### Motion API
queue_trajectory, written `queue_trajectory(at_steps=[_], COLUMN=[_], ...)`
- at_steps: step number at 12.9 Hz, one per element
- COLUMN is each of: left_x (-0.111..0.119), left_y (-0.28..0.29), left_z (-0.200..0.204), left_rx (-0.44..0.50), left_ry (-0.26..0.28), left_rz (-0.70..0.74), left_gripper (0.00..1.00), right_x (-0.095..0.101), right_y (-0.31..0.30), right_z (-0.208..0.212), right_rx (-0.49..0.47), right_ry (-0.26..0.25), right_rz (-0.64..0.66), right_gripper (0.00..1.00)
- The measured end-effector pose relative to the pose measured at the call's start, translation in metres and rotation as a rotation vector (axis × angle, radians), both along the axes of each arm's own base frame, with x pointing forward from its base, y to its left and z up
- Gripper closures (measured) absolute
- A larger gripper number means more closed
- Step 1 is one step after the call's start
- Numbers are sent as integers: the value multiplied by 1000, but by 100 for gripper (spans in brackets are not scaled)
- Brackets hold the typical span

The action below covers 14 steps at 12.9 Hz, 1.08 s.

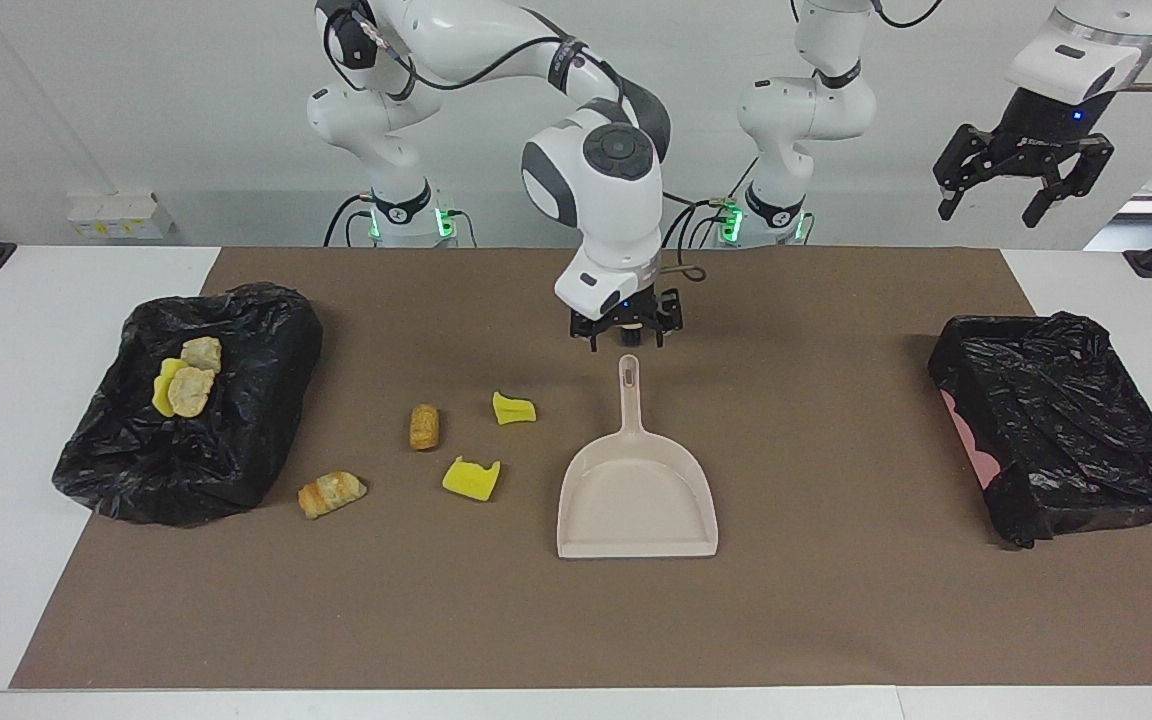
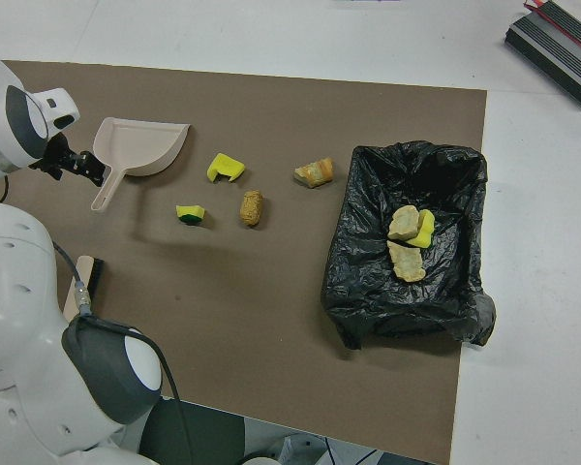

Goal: Sweep and dump trash in bin
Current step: 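Set the empty dustpan back on the table center with the right gripper, then grasp the dustpan with the left gripper while the right gripper grasps the brush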

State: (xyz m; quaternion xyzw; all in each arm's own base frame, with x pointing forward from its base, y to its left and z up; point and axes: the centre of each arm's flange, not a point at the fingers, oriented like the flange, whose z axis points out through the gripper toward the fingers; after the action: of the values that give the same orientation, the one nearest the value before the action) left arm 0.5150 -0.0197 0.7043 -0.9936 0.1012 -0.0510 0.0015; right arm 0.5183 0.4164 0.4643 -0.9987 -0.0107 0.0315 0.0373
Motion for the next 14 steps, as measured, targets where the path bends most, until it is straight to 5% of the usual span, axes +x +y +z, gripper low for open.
queue_trajectory(at_steps=[8,13,14], left_x=[-3,3,9], left_y=[-3,-28,-41], left_z=[-2,-6,-12], left_rx=[1,1,1], left_ry=[24,3,-4], left_rz=[-5,-50,-69], left_gripper=[0,0,0], right_x=[-164,-237,-245], right_y=[13,32,33], right_z=[-47,-107,-116], right_rx=[-38,-53,-63], right_ry=[140,121,126], right_rz=[14,31,40], right_gripper=[0,3,12])
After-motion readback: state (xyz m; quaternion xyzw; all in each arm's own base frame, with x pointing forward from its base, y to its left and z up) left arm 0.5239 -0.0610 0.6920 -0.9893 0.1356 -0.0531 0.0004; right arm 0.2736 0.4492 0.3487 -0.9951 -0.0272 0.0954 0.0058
